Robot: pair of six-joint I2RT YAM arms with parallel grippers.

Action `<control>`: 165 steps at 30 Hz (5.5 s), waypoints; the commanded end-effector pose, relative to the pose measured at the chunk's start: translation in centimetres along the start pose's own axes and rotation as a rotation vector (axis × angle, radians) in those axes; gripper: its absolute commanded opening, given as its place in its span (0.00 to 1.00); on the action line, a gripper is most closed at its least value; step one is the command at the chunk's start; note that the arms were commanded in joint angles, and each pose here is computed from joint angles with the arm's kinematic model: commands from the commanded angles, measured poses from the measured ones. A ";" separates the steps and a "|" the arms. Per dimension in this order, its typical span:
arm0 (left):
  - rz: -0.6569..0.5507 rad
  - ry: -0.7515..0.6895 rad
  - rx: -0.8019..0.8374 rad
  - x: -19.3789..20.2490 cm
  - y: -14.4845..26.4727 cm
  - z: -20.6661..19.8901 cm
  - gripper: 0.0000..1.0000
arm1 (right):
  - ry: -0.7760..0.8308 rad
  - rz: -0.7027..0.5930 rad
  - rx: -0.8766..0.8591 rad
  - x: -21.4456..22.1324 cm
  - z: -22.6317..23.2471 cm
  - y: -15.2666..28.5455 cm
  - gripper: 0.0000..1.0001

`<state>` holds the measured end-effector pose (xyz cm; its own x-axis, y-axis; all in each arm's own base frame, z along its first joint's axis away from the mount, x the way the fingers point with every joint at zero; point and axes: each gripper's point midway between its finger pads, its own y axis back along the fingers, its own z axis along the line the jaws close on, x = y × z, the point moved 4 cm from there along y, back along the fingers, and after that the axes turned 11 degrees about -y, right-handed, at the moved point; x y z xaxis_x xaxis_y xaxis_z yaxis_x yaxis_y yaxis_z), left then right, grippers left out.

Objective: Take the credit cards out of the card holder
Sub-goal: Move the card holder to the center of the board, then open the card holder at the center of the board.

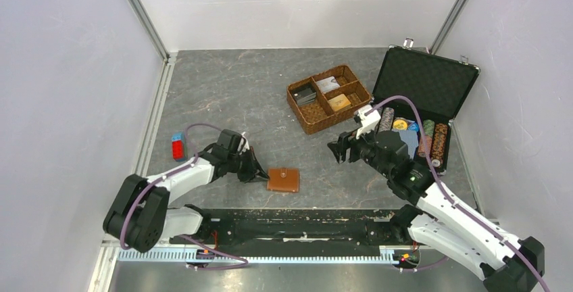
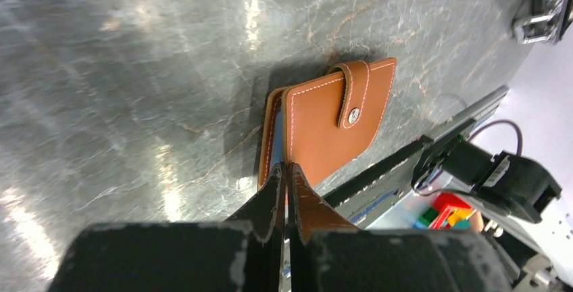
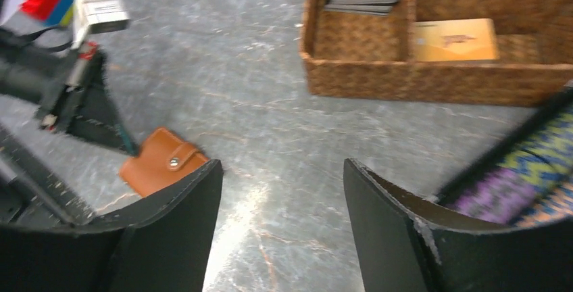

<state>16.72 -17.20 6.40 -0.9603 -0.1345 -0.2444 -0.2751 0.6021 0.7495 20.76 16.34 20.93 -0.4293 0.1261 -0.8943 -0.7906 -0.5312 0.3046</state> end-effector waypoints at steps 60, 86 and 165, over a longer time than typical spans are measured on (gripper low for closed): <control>-0.266 -0.244 -0.216 -4.0 7.5 -2.6 0.64 | 0.545 0.215 -0.307 17.1 8.4 -8.2 0.32; -0.246 -0.205 -0.170 -2.8 6.5 -2.2 0.64 | 0.574 0.157 -0.441 14.9 11.9 -9.0 0.39; -0.186 -0.169 -0.128 -1.4 5.1 -1.8 0.65 | 0.116 0.624 -0.052 13.7 5.7 -9.5 0.37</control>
<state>16.35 -14.99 11.43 -0.8804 -0.0733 -0.4686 -0.4469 0.4592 0.7677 19.23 27.87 6.93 -0.7839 -0.3028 -0.5420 -0.3468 -0.5107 0.7867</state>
